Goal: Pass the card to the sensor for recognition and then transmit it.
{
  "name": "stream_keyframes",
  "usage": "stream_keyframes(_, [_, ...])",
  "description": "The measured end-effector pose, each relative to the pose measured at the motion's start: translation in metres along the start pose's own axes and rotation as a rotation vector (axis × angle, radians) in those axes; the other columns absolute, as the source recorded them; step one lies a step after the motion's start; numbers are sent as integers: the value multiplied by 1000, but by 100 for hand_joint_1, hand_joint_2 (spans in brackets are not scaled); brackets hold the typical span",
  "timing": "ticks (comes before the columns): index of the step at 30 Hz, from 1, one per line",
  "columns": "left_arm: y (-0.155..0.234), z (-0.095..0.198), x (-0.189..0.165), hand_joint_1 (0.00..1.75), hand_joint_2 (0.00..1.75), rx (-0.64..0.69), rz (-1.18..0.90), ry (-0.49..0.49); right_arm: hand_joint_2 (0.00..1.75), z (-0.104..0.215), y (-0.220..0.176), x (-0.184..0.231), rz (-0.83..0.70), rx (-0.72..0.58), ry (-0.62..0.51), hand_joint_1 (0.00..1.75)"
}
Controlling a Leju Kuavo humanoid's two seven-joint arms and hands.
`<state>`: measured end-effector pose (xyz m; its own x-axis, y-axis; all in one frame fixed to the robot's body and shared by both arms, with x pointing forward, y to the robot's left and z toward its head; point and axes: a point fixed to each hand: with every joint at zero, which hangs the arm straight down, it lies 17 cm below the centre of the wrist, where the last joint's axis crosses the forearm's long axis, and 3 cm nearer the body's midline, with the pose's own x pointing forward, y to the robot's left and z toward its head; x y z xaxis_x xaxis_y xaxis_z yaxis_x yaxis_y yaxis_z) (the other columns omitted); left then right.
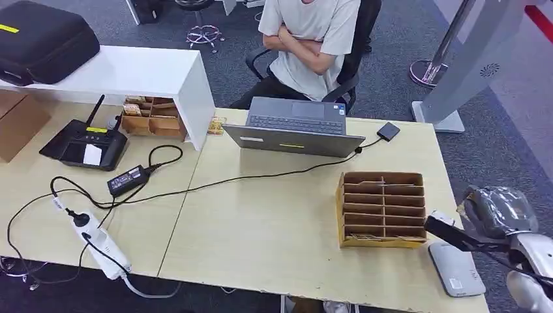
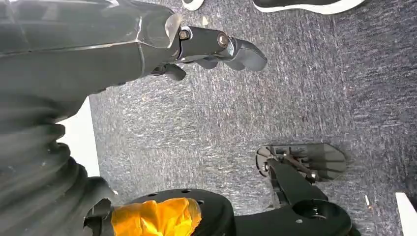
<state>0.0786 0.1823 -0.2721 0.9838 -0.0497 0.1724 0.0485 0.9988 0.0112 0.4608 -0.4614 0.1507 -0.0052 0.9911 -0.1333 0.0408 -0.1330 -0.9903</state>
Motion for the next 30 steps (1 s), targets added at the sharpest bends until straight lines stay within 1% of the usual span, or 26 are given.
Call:
stream_keyframes(6, [1, 0, 0, 0, 175, 6, 13, 3, 175, 16, 12, -29, 14, 32, 81, 175])
stream_keyframes(11, [2, 0, -1, 0, 175, 9, 26, 6, 175, 31, 16, -54, 61, 45, 160, 175])
stream_keyframes(16, [1, 0, -1, 0, 175, 11, 36, 7, 175, 43, 20, -66, 70, 63, 188, 175])
stream_keyframes(23, [1, 0, -2, 0, 175, 14, 58, 11, 175, 53, 24, -67, 50, 108, 180, 175])
stream_keyframes(27, [2, 0, -2, 0, 175, 15, 67, 10, 175, 59, 27, -59, -1, 155, 112, 175])
stream_keyframes(30, [2, 0, -1, 0, 175, 16, 72, 7, 175, 61, 24, -58, -7, 164, 87, 175])
